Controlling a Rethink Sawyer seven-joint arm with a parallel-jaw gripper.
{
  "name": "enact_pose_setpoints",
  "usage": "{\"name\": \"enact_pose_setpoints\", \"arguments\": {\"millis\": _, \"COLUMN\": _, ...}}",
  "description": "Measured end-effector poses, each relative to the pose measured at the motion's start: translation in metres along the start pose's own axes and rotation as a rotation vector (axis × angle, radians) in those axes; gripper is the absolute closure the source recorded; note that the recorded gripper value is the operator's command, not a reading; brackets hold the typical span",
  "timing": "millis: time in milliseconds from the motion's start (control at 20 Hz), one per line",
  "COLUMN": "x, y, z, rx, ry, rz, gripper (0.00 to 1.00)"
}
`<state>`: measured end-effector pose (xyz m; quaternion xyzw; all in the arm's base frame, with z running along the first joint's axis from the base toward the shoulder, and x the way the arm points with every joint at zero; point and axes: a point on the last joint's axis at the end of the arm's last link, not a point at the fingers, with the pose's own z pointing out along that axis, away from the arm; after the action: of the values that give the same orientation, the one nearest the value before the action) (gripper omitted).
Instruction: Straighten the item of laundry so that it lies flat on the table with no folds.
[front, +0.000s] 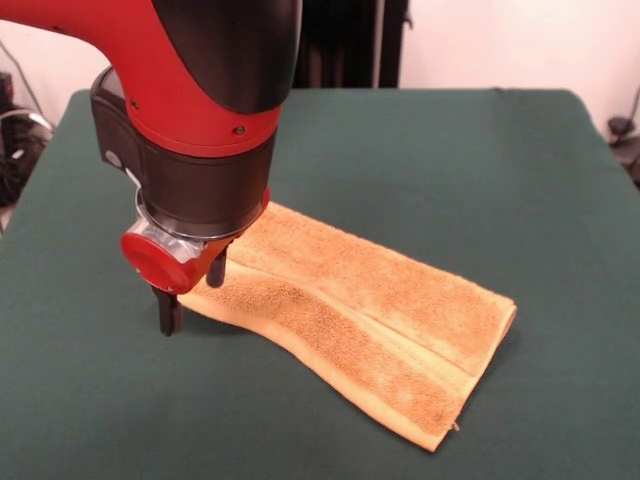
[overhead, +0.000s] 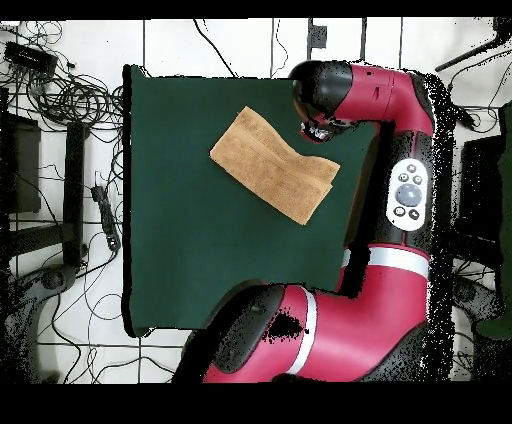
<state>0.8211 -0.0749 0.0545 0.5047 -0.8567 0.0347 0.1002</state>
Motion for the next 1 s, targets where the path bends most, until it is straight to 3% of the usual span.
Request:
{"name": "enact_pose_setpoints", "arguments": {"millis": 350, "x": 0.001, "y": 0.004, "z": 0.004, "rx": -0.023, "ry": 0.010, "rz": -0.002, "gripper": 0.00}}
{"name": "enact_pose_setpoints", "arguments": {"millis": 1000, "x": 0.009, "y": 0.025, "z": 0.008, "rx": -0.180, "ry": 0.068, "rz": -0.001, "gripper": 0.00}}
